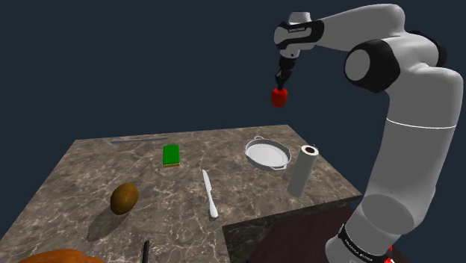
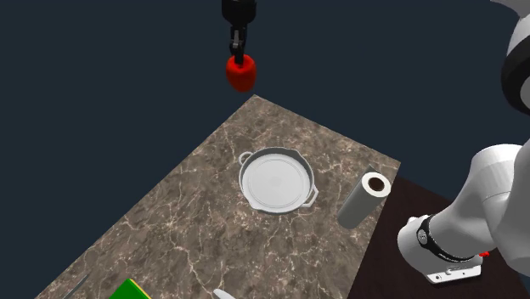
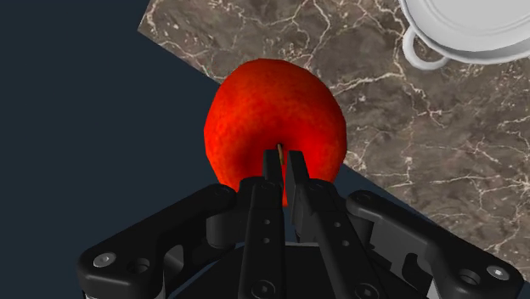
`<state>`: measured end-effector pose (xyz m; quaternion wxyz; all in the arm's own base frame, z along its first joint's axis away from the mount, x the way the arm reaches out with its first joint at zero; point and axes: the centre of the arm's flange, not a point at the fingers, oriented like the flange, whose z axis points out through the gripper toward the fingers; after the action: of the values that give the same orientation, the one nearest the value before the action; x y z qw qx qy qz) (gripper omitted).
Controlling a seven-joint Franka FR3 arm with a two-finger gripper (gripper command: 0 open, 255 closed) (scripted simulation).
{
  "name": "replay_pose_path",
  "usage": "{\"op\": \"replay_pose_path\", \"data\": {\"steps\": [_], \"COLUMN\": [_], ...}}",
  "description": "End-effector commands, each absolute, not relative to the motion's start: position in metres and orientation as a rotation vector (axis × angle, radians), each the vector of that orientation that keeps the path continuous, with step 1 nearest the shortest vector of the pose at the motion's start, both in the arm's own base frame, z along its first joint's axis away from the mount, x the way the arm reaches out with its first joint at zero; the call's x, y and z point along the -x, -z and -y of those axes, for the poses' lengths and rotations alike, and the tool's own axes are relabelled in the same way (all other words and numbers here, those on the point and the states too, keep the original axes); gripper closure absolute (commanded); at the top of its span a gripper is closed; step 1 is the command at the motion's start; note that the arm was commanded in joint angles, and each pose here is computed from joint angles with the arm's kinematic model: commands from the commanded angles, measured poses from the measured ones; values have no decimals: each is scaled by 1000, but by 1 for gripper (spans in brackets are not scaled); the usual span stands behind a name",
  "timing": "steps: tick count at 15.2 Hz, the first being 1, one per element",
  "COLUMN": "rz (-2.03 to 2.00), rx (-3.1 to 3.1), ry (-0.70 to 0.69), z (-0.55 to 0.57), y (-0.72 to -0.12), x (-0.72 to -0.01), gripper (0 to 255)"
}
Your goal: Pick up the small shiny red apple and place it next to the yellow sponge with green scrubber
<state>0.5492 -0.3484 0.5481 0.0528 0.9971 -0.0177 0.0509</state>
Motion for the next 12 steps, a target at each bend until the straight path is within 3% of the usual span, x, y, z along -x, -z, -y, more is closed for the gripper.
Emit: {"op": "replay_pose_path", "data": {"steps": [1,12], "rz": [55,55], "rx": [-3031,-3031], "ry": [-155,-155], "z": [324,183], "y": [-549,-549], "x": [-554,-588], "gripper": [255,255]}}
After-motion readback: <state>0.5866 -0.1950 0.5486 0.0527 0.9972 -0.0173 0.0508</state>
